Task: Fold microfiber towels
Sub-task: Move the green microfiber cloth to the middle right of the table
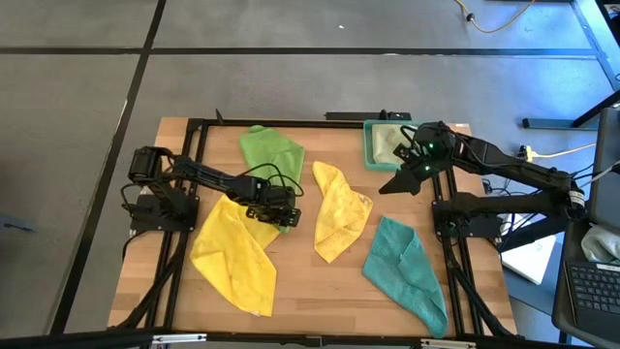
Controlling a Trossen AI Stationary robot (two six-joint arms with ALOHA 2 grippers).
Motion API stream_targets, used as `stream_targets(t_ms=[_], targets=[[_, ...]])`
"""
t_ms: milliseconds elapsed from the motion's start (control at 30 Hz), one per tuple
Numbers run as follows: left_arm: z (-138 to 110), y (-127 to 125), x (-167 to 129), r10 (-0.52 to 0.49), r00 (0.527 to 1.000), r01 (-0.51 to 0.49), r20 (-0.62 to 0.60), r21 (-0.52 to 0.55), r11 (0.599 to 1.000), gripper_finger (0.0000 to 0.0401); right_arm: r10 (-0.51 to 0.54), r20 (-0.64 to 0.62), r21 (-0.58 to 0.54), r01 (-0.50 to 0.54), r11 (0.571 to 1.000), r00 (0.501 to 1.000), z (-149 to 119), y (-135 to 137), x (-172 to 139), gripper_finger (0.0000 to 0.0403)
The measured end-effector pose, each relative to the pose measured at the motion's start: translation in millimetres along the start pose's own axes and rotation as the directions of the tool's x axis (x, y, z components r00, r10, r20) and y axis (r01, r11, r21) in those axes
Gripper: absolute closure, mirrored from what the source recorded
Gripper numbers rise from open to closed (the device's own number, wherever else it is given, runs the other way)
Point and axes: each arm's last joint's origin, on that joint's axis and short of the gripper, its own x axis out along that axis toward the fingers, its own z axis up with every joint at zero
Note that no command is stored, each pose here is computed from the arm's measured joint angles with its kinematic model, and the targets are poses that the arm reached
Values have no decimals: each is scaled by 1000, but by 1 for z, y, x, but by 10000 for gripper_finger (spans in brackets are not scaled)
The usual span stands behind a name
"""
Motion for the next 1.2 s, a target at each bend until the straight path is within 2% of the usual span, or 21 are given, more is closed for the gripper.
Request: stream_targets(t_ms=[333, 433, 567, 767, 1000, 1067, 1200], targets=[[0, -5, 6, -43, 999, 43, 8, 10, 999, 211, -3, 0, 6, 3, 1000, 1000, 0, 0, 0, 327], [-2, -5, 7, -42, 999, 42, 0, 43, 998, 222, -3, 0, 5, 3, 1000, 1000, 0, 0, 0, 327], [-6, -6, 8, -37, 999, 37, 5, 83, 996, 272, -22, 16, 3, 21, 1000, 1000, 0, -1, 0, 327], [-15, -8, 9, -37, 999, 37, -6, 148, 988, 383, -35, 28, 4, 35, 999, 999, 1, -1, 0, 327], [-28, -17, -7, -92, 996, 92, -12, 222, 971, 400, -71, 75, -6, 71, 997, 995, 3, -2, 0, 327], [-32, -21, -17, -101, 995, 101, -12, 261, 960, 400, -74, 109, -30, 78, 997, 991, 5, -1, 0, 327], [-44, -35, -44, -135, 990, 134, -24, 389, 912, 401, -25, 157, -222, 60, 973, 987, 14, 5, 8, 327]])
